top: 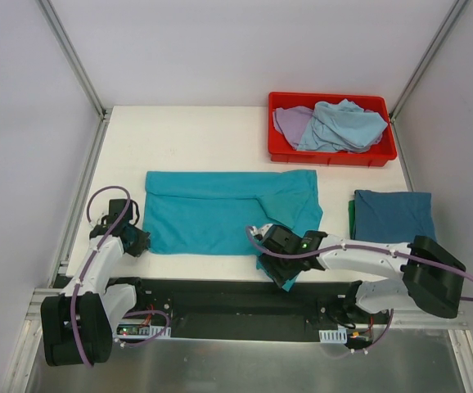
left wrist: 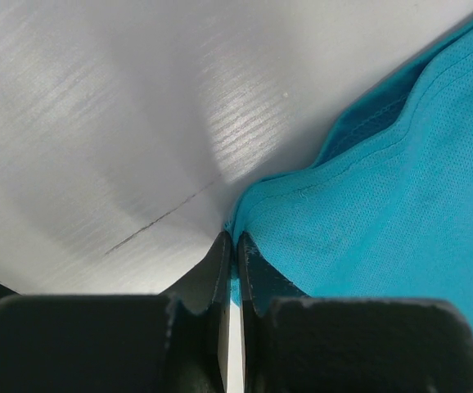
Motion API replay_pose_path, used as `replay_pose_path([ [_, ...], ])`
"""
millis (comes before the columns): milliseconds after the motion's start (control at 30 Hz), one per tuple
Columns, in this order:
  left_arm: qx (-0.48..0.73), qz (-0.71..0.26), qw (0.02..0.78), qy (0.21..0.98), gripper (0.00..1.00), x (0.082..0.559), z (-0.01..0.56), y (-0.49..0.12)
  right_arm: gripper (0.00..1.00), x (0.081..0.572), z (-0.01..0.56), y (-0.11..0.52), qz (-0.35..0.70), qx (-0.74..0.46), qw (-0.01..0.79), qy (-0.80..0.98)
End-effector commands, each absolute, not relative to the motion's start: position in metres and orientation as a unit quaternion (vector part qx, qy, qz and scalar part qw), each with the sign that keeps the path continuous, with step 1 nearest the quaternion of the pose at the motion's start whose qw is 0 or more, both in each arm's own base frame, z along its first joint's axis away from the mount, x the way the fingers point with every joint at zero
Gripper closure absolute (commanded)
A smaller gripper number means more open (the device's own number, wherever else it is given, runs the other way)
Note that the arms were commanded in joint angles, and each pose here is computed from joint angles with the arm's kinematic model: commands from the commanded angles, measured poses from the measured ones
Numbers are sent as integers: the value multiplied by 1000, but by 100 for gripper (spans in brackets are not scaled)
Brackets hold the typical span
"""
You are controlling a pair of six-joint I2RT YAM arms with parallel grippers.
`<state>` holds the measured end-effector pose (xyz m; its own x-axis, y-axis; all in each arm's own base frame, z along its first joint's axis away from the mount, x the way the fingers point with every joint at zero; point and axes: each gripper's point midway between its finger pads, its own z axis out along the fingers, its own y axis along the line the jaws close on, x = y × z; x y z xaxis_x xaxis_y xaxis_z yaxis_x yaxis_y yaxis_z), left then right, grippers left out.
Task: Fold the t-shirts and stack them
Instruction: Grap the side of the flattened tshirt closest away from the robot with both arms, then fold the other side of the tshirt into a rectangle
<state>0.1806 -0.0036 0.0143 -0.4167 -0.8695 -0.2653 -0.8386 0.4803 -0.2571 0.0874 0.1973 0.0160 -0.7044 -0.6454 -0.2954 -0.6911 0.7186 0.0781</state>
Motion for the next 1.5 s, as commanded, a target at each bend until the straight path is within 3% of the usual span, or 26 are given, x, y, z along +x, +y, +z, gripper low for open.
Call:
replay_pose_path([
  [0,-498,-31,186,847,100,179,15,-1,42,102,15,201,58,-331,144,931],
  [133,-495,-27,190,847,100,181,17,1,55,104,9,192,27,-310,138,940],
  [267,-494,-26,190,848,100,182,18,1,83,110,10,182,-5,-288,147,946],
  [600,-485,-50,248,837,100,201,46,4,87,139,63,191,5,-274,220,936],
  [967,-488,-88,303,813,100,240,99,4,89,214,125,180,2,-211,307,928],
  [1467,-499,-75,275,818,100,303,100,9,88,288,129,180,-24,-201,304,931],
])
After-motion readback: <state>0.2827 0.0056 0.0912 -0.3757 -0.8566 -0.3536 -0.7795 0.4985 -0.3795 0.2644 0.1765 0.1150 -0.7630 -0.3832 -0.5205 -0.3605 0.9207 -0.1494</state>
